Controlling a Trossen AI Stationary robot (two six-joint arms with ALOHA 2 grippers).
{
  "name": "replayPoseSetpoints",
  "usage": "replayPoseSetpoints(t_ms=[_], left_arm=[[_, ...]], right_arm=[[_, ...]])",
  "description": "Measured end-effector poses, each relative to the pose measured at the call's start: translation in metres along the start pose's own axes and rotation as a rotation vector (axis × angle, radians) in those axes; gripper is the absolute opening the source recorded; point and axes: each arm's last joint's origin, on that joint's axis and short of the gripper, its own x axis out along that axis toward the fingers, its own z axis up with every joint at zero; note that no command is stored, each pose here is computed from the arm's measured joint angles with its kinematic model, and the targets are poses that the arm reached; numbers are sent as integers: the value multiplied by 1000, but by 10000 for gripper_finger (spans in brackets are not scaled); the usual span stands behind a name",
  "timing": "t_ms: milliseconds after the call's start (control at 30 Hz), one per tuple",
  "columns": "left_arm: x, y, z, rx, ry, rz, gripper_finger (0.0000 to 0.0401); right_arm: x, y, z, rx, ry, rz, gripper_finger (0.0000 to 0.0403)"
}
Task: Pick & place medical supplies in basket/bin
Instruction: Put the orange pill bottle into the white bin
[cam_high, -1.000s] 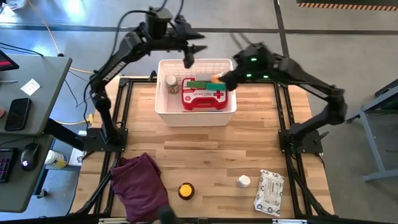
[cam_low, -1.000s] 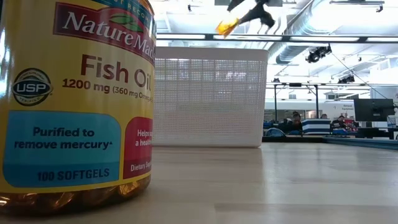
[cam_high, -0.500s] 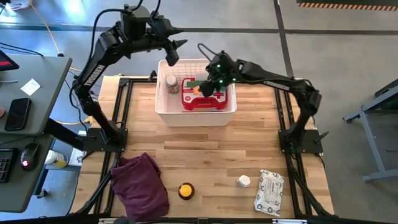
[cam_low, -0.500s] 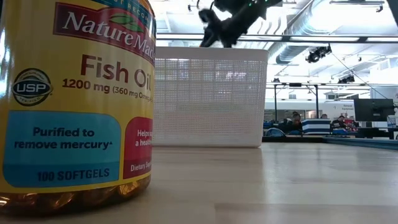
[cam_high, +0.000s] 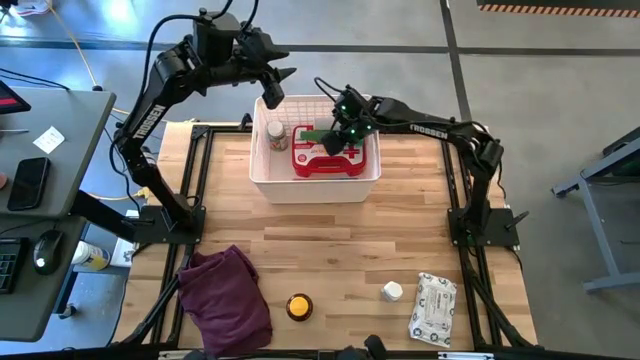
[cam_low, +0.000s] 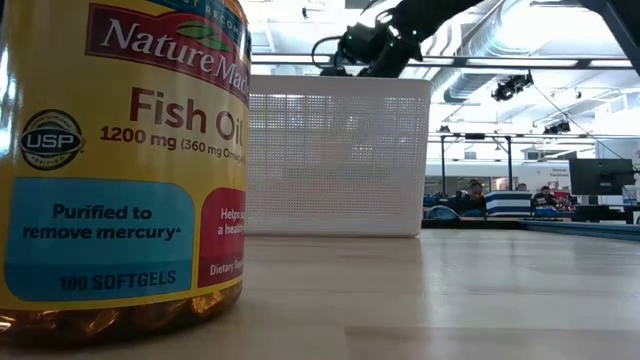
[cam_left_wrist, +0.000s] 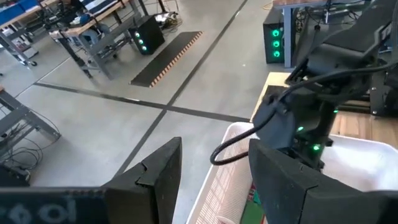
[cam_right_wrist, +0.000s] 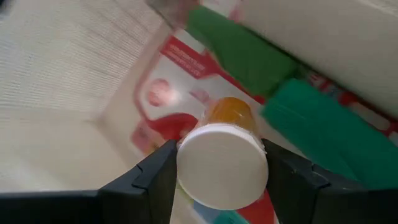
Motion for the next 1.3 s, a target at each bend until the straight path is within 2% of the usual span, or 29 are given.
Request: replayPoseSetpoints(t_ms=[267, 600, 1067, 1300], left_arm=[[0, 0, 0, -3, -4, 0, 218], [1, 0, 0, -3, -5, -1, 218], [1, -1, 1, 20, -18, -41, 218], [1, -2, 1, 20, -21, -52, 218]], right_arm=[[4, -15, 2, 21, 46, -6, 198], [1, -25, -5, 41, 145, -67, 198], [0, -27, -4, 66, 143, -73, 198], [1, -34, 2, 102, 91, -79, 242]])
